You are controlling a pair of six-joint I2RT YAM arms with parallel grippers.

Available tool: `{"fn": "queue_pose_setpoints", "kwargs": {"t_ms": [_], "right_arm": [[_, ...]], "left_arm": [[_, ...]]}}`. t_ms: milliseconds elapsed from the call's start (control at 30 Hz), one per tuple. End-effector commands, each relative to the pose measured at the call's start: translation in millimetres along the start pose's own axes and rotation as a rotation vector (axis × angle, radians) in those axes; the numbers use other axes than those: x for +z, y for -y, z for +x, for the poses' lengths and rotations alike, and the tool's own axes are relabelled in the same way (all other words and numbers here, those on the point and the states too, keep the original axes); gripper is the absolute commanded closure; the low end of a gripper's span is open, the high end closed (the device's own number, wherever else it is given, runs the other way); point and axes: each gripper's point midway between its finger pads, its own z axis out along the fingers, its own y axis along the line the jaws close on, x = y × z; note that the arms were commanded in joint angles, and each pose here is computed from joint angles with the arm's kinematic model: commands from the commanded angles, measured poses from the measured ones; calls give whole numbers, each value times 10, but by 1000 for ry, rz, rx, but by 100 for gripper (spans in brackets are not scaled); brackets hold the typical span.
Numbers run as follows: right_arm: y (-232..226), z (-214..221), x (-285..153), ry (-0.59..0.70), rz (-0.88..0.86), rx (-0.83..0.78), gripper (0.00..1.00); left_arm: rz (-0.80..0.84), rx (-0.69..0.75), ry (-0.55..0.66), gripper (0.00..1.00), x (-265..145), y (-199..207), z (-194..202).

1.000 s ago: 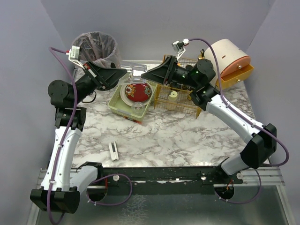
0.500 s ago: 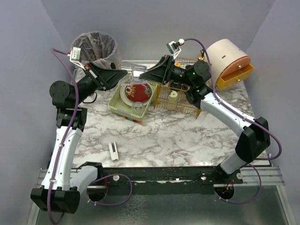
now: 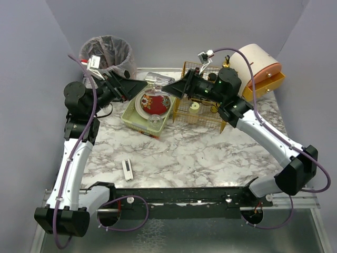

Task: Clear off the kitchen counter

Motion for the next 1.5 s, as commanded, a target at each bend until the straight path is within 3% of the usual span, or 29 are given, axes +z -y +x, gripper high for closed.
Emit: {"fn": "queue_pose_setpoints", "kwargs": {"t_ms": [0,300,667,1033,1467], "right_arm": [[392,-21,-224,-11,256,-170,68],[772,-76,-769,-202,595,-417,68],[938,-46,-1268,-396,802,-510,70],[987,143,-747,-496,679,-414,75],[1302,639,301,-652,612,-465,76]], "left_arm": [[-300,145,-39,1,-97,-672,89],[-842,246,-108,1,-724,-1625,218],[-1082,296,-160,1,-1282,-1999,484],[-1247,323,-140,1,-1653,-2206,585],[-1378,350,-20,1,-1975,-2216,504]]}}
